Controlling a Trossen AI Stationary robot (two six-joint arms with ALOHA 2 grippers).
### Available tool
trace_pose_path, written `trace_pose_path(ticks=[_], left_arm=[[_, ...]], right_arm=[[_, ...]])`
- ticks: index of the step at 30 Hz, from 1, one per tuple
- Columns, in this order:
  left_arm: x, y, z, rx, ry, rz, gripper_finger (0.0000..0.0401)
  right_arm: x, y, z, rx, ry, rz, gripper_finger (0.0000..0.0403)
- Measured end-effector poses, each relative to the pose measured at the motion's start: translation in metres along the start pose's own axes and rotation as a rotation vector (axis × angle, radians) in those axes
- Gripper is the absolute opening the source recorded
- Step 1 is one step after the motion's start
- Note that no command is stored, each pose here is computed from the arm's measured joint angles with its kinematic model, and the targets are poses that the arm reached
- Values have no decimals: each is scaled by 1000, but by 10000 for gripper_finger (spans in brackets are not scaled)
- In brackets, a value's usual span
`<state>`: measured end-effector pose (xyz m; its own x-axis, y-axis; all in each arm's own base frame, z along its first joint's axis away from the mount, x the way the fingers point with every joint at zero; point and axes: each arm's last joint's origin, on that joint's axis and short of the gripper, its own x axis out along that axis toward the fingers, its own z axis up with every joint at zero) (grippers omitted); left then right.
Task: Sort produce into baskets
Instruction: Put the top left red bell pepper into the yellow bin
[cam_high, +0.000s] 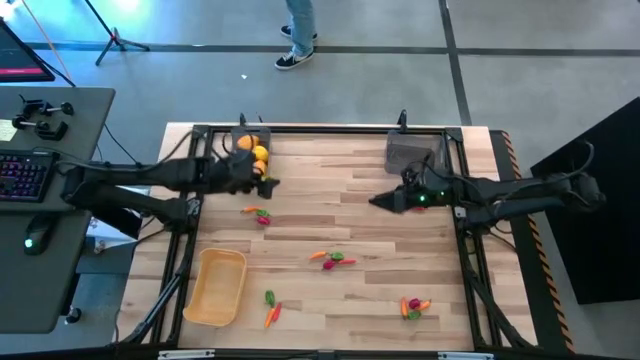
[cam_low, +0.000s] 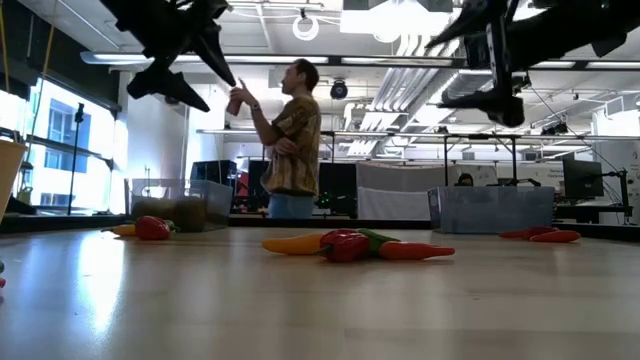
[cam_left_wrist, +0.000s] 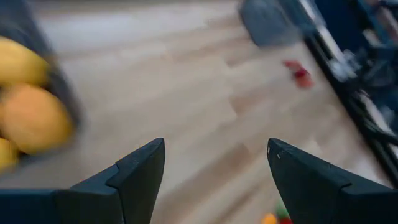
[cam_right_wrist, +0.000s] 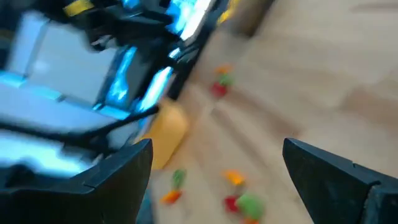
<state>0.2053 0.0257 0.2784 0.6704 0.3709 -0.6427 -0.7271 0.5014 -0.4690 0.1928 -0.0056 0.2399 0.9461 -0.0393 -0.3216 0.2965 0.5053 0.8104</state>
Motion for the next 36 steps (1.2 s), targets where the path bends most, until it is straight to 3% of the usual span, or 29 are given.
trace_pose_path(ticks=[4,9,16,20,25,28,36], left_arm=[[2,-7,-19,46,91,-46,270],[2,-5,-25,197,240,42,270],[27,-6,-50,806,458,76,270],[48,-9,-63,1024,511,98,270],[64,-5,-73,1131,582,118,270],[70,3,-82,1124,577,87,270],[78,25,-98,1169,566,117,270]], right_arm=[[4,22,-12,-8,38,188,350],[9,40,-16,-53,-57,332,350],[19,36,-13,-110,-107,290,347],[21,47,-8,-177,-94,265,308],[19,60,0,-291,-1,119,236],[16,65,2,-326,42,63,204],[15,67,2,-331,57,50,179]])
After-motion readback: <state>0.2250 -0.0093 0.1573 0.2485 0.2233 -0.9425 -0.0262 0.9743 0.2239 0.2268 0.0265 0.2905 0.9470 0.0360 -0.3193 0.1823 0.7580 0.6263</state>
